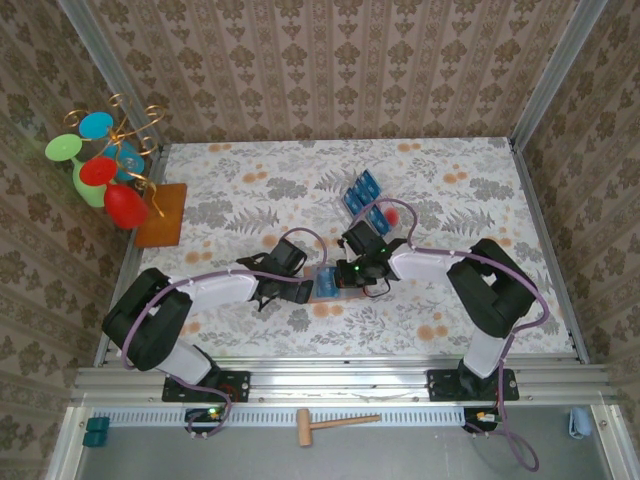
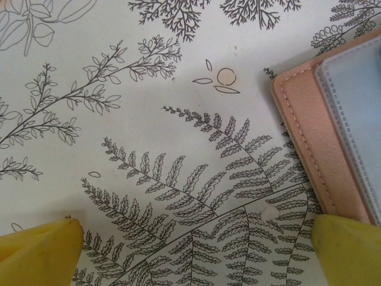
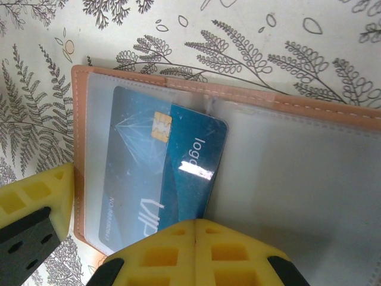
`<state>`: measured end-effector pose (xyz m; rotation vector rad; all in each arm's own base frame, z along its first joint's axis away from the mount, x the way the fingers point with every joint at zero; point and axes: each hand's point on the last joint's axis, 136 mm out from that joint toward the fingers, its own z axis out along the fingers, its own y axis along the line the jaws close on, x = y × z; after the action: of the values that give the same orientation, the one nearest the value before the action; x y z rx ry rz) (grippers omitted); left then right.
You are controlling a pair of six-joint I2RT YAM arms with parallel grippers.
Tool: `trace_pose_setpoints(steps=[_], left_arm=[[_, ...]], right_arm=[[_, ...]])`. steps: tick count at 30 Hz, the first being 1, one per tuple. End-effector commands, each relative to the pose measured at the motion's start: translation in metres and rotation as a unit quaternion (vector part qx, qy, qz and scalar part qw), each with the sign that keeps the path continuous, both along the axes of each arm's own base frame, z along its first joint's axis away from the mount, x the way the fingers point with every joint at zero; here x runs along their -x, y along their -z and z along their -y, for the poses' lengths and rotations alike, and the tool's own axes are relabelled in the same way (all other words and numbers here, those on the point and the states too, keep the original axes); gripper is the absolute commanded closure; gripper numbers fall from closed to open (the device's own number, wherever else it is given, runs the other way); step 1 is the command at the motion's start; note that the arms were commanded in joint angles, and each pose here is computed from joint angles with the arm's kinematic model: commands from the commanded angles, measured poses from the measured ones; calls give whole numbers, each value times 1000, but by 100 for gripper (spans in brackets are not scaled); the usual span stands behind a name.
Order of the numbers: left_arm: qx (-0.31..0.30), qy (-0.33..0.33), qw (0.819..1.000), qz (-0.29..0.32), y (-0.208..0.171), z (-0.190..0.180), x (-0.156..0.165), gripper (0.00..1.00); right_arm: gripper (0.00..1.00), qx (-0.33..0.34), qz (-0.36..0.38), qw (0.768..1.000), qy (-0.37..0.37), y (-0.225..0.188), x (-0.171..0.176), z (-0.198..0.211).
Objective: Put the credit cards into the card holder
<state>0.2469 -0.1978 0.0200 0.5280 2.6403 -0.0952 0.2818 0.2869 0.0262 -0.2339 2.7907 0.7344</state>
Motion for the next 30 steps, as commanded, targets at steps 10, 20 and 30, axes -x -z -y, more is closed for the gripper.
trace_pose_setpoints(steps=[10,20,30], left_arm=[[6,-12,1000,6,-5,-2,-4,0],[11,-31,999,7,-10,-16,-12,0],[10,-26,1000,4,-6,-10,-19,0]], right_arm=[[96,-3,5,1000,-2,-13,-4,-8],[96,6,6,1000,11,-13,-14,3],[97,4,0,1000,7,-8,-21,-4]])
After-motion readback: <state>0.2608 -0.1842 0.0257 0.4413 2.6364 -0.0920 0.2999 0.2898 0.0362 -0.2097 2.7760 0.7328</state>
